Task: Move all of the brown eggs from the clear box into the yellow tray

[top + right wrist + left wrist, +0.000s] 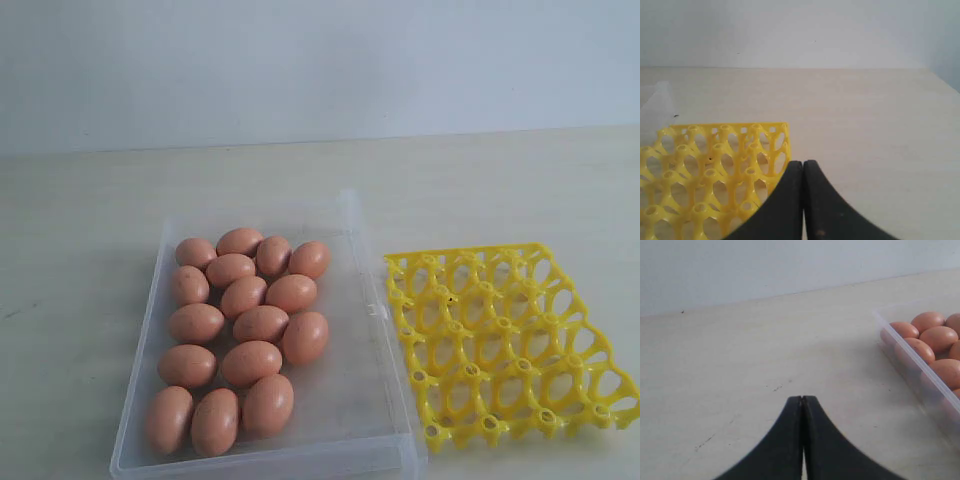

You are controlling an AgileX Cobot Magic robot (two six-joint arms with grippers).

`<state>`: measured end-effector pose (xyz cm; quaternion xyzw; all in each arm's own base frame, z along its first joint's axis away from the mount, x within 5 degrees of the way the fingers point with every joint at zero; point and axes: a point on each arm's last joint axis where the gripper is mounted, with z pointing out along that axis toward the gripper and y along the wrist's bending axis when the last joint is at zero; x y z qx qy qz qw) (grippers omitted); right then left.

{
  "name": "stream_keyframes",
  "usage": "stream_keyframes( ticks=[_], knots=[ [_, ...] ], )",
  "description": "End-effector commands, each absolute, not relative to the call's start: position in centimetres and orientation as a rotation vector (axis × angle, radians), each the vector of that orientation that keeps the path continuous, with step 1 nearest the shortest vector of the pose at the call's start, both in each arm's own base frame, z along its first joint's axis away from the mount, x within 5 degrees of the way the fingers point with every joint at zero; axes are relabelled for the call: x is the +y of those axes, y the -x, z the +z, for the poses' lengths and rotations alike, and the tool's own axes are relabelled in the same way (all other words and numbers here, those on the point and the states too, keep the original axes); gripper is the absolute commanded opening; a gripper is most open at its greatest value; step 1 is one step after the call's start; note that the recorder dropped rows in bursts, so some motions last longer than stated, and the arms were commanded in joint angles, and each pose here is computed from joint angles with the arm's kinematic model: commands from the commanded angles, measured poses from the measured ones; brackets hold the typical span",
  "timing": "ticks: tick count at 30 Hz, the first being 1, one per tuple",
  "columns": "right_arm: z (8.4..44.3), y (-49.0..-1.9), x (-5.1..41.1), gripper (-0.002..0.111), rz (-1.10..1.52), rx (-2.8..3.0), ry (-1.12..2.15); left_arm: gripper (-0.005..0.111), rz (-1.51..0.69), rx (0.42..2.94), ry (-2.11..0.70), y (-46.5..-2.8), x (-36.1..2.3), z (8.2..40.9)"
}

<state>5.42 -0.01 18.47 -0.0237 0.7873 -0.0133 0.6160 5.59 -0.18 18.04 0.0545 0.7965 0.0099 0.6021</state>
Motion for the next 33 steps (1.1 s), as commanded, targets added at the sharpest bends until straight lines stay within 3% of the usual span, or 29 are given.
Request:
stream_keyframes(
  ticks=[1, 17, 27, 33],
  knots=[
    [18.4, -5.4, 0.0, 0.000, -0.028, 1.803, 0.060, 0.000, 0.015, 1.828, -0.124, -5.6, -0.2, 18.3],
    [18.4, -5.4, 0.0, 0.000, -0.015, 1.803, 0.049, 0.000, 0.015, 1.828, -0.124, -5.6, -0.2, 18.3],
    [28.9, -3.7, -0.1, 0.000, 0.000, 1.681, 0.003, 0.000, 0.015, 1.828, -0.124, -5.6, -0.2, 18.3],
    [33.2, -5.9, -0.1, 0.000, -0.034, 1.736, 0.036, 0.000, 0.015, 1.828, -0.124, -5.6, -0.2, 18.3]
  ],
)
